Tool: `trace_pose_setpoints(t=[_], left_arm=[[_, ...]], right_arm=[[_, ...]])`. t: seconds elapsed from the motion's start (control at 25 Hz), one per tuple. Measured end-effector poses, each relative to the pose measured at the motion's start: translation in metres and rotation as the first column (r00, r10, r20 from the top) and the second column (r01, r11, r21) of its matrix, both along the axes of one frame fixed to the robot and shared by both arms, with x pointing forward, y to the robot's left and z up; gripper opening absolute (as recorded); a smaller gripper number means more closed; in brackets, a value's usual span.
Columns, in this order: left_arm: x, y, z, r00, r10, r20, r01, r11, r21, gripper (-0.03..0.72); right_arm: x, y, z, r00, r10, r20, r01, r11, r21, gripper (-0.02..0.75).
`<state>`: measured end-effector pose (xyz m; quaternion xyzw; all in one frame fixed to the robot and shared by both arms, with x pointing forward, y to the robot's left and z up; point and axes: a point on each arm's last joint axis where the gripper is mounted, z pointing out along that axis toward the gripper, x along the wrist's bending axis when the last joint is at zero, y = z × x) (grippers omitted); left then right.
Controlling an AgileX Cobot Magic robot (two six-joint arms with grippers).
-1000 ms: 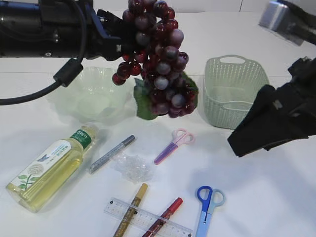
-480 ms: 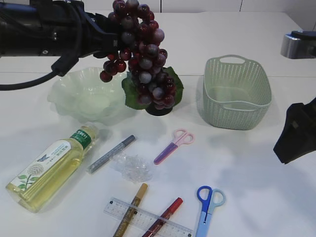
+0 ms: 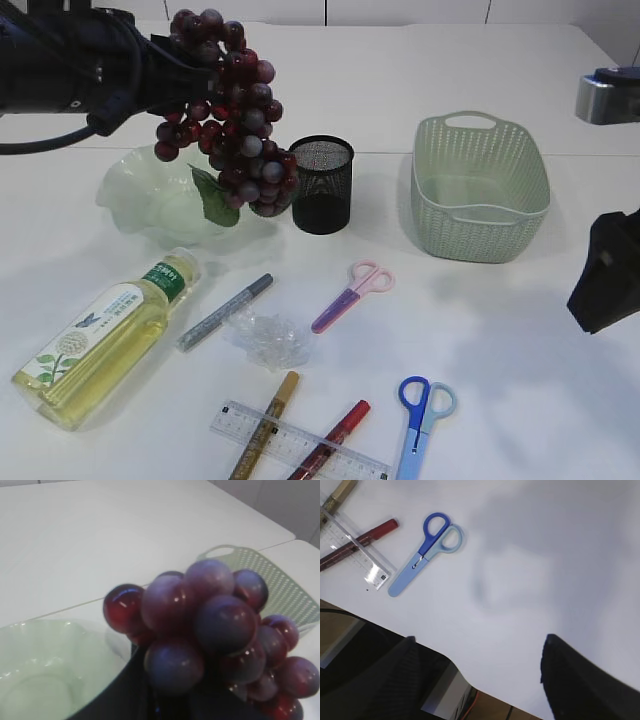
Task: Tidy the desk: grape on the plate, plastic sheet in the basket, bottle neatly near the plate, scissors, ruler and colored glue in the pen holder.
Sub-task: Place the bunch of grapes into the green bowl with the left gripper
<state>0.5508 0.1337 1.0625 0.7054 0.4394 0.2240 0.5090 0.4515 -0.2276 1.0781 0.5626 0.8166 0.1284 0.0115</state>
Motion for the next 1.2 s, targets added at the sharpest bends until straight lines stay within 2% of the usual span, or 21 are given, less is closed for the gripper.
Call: trace_pose_setpoints(t=[0.16,0.36,0.56,0.84,1.2], left_arm=[[0.005,0.010,-0.002,0.994,0.113,-0.002,-0.113,0.993,0.046,0.074],[0.010,0.024,-0.003,0.969,0.245,0.004,-0.244,0.965,0.095,0.074],[0.023,0.042,0.014,0.934,0.355,0.046,-0.357,0.930,0.084,0.074],[0.047,0.062,0.008,0.904,0.426,0.039,-0.428,0.899,0.090,0.074],[0.070,0.059,-0.008,0.901,0.433,0.015,-0.432,0.895,0.111,0.074]], right_arm=[[0.001,-0.002,0.000,1.000,0.004,0.007,-0.004,1.000,-0.027,0.585],[0.001,-0.003,0.000,1.000,0.005,0.008,-0.004,1.000,-0.031,0.585],[0.001,-0.003,-0.001,1.000,0.005,0.010,-0.005,0.999,-0.037,0.584],[0.001,-0.005,-0.001,1.000,0.009,0.015,-0.008,0.998,-0.058,0.584],[0.002,-0.009,-0.001,1.000,0.002,0.025,0.000,0.995,-0.103,0.584]])
